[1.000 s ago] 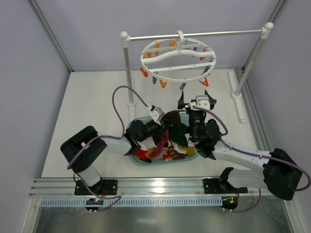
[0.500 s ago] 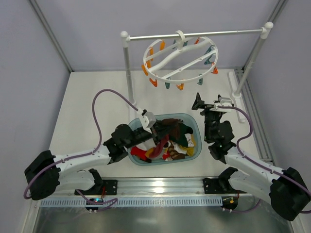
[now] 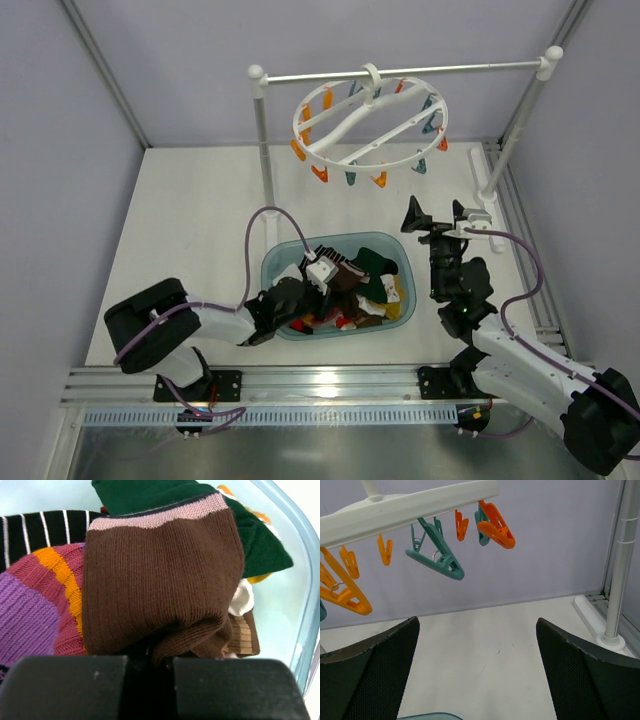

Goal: Remove the socks clipped to the hanger

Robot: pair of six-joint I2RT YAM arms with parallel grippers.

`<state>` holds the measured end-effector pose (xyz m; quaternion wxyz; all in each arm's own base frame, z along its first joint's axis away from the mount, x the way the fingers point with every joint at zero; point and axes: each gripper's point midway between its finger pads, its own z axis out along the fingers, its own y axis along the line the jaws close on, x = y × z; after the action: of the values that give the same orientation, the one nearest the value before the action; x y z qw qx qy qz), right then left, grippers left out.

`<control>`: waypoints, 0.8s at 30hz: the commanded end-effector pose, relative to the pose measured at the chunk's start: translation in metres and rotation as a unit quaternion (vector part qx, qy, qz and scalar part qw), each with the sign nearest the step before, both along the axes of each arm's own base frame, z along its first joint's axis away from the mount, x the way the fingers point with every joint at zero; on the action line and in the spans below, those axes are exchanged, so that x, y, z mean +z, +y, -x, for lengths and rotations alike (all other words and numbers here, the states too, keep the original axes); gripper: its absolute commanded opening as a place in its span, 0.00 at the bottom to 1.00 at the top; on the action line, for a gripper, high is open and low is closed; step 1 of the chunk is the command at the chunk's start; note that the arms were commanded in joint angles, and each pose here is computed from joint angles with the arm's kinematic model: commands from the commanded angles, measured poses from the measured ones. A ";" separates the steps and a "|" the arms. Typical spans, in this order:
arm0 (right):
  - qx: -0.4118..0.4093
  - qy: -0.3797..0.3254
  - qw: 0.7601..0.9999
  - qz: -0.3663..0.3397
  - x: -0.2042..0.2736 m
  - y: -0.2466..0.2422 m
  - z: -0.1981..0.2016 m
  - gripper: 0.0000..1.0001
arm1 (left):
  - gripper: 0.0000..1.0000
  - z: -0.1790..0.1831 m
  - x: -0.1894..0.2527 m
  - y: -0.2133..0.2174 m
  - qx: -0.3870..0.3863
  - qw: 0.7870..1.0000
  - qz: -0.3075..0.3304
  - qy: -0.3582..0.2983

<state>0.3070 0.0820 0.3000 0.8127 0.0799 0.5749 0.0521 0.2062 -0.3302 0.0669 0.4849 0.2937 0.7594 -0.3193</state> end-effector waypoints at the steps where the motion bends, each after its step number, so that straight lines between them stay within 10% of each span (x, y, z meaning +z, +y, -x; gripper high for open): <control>1: 0.006 -0.005 1.000 -0.014 0.001 0.000 0.000 0.98 | 0.00 -0.009 -0.014 -0.007 0.017 1.000 -0.002 0.008; 11: -0.003 -0.002 1.000 -0.014 -0.002 -0.006 -0.001 0.98 | 0.00 -0.012 0.008 -0.002 0.033 0.999 -0.001 -0.018; 16: -0.007 -0.003 1.000 -0.017 -0.003 -0.009 0.000 0.98 | 0.99 -0.012 0.036 0.017 0.075 0.994 -0.040 -0.063; 24: -0.014 -0.004 1.000 -0.018 -0.003 -0.016 0.004 0.98 | 1.00 -0.011 0.086 0.074 0.160 0.982 -0.025 -0.096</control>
<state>0.3074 0.0709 0.2884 0.8048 0.0871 0.5858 0.0408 0.2117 -0.2873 0.1529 0.5802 0.2328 0.7416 -0.2433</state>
